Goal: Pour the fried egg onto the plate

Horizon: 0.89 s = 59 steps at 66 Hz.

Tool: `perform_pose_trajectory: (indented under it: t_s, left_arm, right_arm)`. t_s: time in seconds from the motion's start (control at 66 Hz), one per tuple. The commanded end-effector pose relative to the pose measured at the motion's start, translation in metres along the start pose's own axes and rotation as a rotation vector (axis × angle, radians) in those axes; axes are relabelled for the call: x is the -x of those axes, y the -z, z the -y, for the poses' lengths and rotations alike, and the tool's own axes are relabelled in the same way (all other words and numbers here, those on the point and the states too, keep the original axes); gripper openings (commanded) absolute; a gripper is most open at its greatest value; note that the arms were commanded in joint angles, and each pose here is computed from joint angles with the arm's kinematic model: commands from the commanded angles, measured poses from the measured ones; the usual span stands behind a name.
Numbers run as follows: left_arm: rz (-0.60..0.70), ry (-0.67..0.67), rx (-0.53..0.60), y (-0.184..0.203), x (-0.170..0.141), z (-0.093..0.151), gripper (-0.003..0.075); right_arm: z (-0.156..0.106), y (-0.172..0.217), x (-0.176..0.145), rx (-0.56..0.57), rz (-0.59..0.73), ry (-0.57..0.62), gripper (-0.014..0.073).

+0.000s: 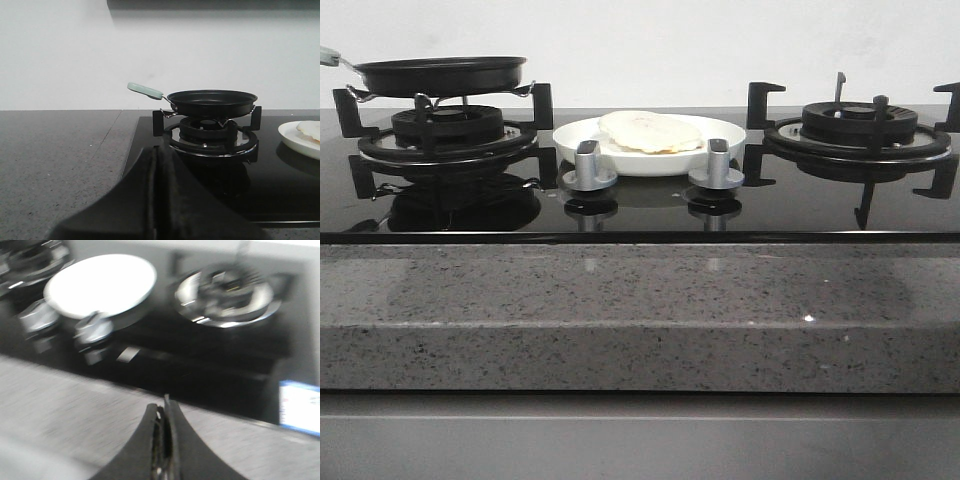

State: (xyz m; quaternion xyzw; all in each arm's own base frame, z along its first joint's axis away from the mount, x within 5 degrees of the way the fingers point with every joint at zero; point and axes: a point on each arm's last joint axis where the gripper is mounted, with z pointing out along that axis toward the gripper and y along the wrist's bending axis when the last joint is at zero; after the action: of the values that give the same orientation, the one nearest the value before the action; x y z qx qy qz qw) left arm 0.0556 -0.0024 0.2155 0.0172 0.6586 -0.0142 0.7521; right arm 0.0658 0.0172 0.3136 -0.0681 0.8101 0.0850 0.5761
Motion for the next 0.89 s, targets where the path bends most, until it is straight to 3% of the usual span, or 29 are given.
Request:
perform_pose_trajectory:
  t_s: [0.0,0.182,0.424,0.878]
  left_arm:
    - [0.098,0.014,0.013,0.002,0.008,-0.001,-0.0020]
    - [0.098,0.014,0.013,0.002,0.008,-0.001,-0.0020]
    - [0.098,0.014,0.013,0.002,0.008,-0.001,-0.0020]
    - [0.098,0.014,0.013,0.002,0.008,-0.001,-0.0020]
  right_arm:
    - [0.008,-0.002,-0.006,-0.095,0.203,0.008,-0.0068]
    - [0.017,-0.007,-0.057,-0.186,0.388,-0.004,-0.0068]
    - [0.021,-0.018,-0.100,-0.215,0.446,-0.004,-0.0068]
    - [0.021,-0.020,-0.103,-0.213,0.434,-0.005,-0.0068]
